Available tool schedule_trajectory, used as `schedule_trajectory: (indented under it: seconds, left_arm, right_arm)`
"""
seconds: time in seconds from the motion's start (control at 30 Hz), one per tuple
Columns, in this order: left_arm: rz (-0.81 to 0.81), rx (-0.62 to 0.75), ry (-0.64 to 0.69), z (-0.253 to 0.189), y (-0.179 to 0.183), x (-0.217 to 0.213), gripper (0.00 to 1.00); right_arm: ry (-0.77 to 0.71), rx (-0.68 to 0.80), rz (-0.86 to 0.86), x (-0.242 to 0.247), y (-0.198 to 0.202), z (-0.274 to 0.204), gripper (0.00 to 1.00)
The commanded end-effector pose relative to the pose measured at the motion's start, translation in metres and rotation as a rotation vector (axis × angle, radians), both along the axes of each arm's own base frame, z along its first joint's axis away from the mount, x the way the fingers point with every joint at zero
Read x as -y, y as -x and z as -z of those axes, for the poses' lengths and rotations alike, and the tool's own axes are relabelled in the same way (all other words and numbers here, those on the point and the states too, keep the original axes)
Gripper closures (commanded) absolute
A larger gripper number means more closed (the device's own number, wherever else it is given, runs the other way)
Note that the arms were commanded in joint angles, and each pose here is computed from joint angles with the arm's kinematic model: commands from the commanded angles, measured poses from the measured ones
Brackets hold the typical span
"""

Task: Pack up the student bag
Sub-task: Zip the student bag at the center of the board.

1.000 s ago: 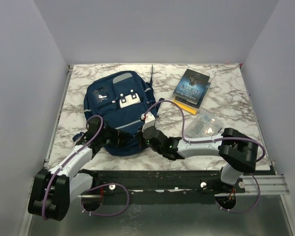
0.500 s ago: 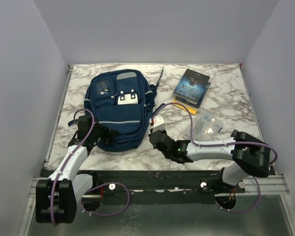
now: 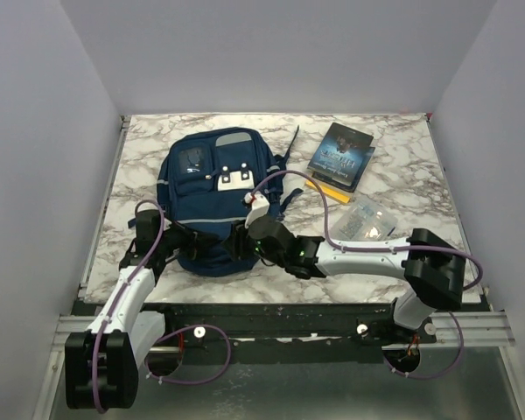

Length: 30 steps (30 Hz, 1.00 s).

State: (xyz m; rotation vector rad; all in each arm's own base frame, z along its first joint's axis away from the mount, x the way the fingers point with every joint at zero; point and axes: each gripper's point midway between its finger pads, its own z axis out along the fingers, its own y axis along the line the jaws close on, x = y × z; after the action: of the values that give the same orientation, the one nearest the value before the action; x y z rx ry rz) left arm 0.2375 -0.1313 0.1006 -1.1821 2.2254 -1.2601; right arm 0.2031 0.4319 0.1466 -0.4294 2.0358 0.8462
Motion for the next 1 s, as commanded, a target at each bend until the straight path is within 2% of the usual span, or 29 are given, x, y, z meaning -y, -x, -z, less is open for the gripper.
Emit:
schedule_trajectory:
  seconds: [0.0,0.33,0.43,0.57,0.7,0.83,0.97]
  left_arm:
    - [0.038,0.016,0.140,-0.023,0.009,0.015,1.00]
    - [0.007,0.022,0.176,-0.032,0.005,0.015,1.00]
    - [-0.020,0.026,0.185,-0.034,0.005,0.013,1.00]
    - [-0.060,0.010,0.207,-0.032,0.007,0.011,1.00]
    - [-0.105,-0.004,0.200,-0.025,0.008,0.007,1.00]
    - [-0.127,0.035,0.120,-0.022,0.004,-0.002,1.00]
    - [-0.123,0.041,0.013,-0.020,0.002,-0.010,1.00]
  right_arm:
    - [-0.060,-0.154,0.043,-0.018,0.007,0.015,0.54]
    - [0.032,-0.102,0.140,0.004,-0.007,0.041,0.50]
    - [0.084,-0.085,0.148,0.000,-0.012,0.049,0.50]
    - [0.164,-0.068,0.266,0.007,-0.025,0.061,0.54]
    - [0.260,-0.050,0.340,0.021,-0.031,0.072,0.69]
    - [0.296,0.007,0.322,0.034,-0.032,0.070,0.99]
    - [0.331,0.064,0.307,0.051,-0.032,0.055,0.99]
